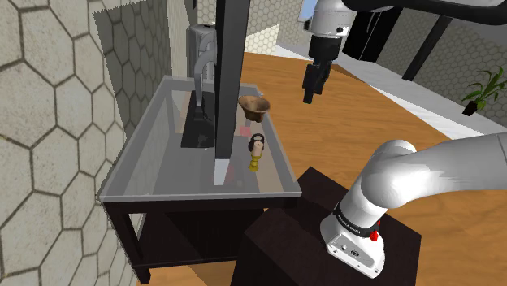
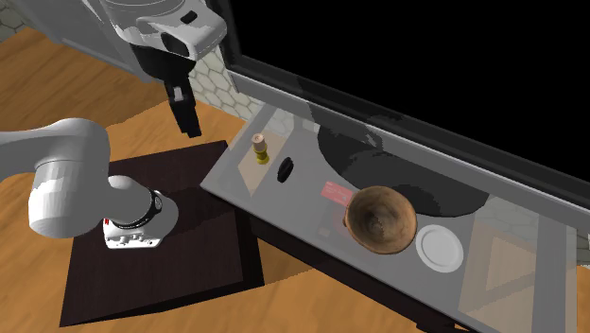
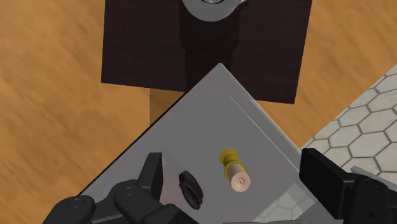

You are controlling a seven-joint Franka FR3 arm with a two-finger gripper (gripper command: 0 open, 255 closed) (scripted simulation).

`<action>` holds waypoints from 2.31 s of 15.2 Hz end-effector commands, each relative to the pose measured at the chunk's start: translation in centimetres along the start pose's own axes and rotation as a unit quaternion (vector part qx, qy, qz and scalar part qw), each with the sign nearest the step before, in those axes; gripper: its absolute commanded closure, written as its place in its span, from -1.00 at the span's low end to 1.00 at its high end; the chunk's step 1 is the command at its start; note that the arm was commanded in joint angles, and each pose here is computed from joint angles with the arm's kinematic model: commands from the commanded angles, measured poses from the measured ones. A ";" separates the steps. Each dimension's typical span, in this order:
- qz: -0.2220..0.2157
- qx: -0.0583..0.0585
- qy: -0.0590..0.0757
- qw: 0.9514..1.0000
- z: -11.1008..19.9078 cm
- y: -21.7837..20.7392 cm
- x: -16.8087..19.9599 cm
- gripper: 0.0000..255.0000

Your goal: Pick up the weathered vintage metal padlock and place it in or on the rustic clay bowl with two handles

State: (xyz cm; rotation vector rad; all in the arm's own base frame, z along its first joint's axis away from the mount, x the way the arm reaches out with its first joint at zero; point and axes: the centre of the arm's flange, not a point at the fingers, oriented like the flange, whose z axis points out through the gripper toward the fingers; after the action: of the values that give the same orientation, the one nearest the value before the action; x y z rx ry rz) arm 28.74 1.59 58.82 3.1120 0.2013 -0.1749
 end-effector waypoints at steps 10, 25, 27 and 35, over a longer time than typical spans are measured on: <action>0.114 0.028 0.000 0.993 8.5 1.5 8.2 -1.00; 0.268 0.067 -0.001 0.961 21.6 5.6 18.6 -1.00; 0.268 0.067 -0.001 0.961 22.7 5.4 18.7 -1.00; 0.268 0.067 -0.001 0.961 24.5 5.2 18.7 -1.00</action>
State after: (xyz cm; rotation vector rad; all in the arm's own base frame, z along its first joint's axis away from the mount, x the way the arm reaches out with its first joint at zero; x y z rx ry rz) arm 45.16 -1.81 32.42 3.1499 -0.6755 -0.1835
